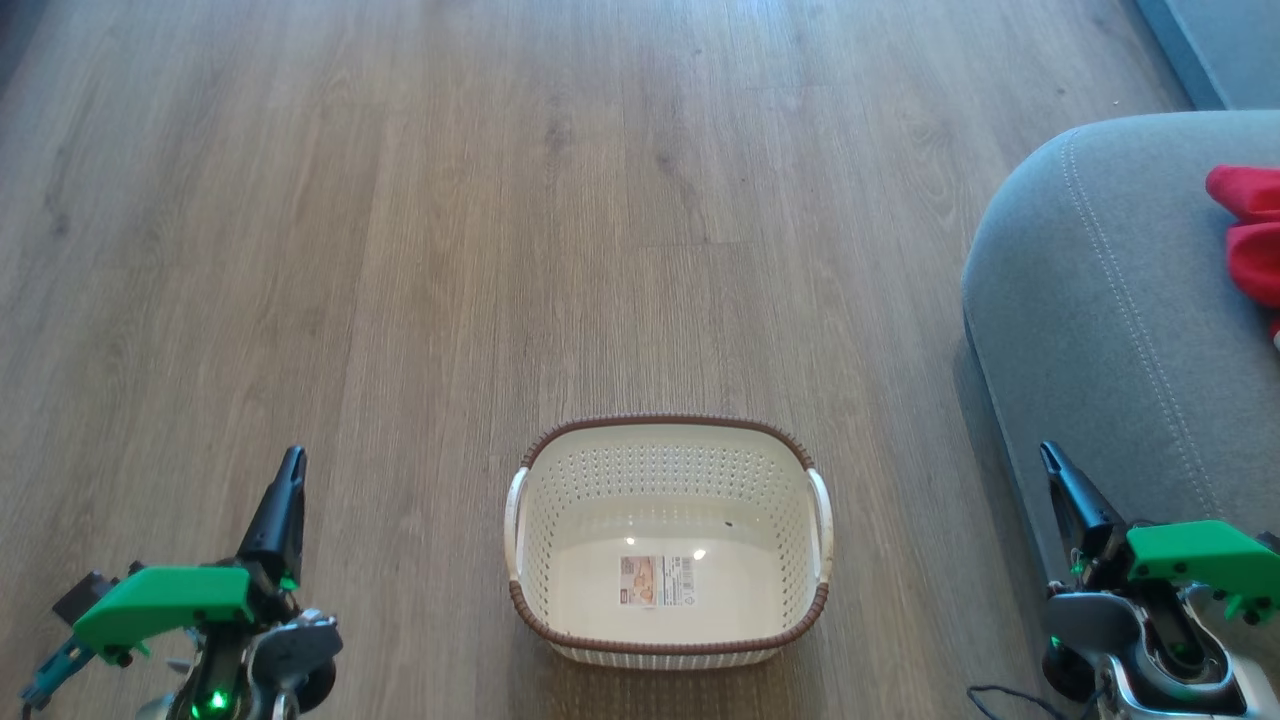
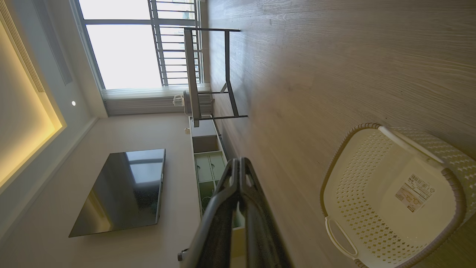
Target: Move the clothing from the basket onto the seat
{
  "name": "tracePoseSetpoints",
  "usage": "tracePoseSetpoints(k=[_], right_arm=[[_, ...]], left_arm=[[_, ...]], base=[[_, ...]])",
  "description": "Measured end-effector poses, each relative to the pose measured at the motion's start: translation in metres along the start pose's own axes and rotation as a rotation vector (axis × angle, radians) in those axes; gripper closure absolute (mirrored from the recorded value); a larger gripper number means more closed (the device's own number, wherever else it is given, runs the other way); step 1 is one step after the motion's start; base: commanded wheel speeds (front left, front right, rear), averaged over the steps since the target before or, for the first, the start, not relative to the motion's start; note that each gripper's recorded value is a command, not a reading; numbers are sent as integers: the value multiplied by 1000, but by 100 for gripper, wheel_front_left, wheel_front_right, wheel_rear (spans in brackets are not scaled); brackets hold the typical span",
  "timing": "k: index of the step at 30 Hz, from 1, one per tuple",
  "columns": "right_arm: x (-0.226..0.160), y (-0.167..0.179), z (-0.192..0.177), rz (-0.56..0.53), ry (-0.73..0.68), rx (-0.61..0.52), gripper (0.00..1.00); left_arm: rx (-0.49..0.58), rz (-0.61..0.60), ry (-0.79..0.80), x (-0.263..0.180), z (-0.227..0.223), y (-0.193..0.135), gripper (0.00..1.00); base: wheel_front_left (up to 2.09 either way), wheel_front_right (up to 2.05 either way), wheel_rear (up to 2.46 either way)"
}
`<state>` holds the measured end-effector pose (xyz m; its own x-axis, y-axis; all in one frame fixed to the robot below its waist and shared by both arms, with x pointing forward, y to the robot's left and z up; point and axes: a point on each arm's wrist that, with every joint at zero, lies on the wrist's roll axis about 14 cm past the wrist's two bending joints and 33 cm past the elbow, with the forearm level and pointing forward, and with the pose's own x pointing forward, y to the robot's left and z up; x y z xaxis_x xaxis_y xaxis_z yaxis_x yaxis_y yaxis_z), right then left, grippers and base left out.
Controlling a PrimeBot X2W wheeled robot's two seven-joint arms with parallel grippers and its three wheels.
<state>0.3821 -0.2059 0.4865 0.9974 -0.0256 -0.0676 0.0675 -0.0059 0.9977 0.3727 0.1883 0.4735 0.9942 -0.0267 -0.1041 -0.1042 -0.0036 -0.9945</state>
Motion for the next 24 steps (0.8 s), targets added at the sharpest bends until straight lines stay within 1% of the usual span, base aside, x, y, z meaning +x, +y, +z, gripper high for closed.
tracePoseSetpoints(k=[24], right_arm=[[0,0,0,0,0,0,100]], left_arm=[[0,0,0,0,0,0,100]], base=[[0,0,0]])
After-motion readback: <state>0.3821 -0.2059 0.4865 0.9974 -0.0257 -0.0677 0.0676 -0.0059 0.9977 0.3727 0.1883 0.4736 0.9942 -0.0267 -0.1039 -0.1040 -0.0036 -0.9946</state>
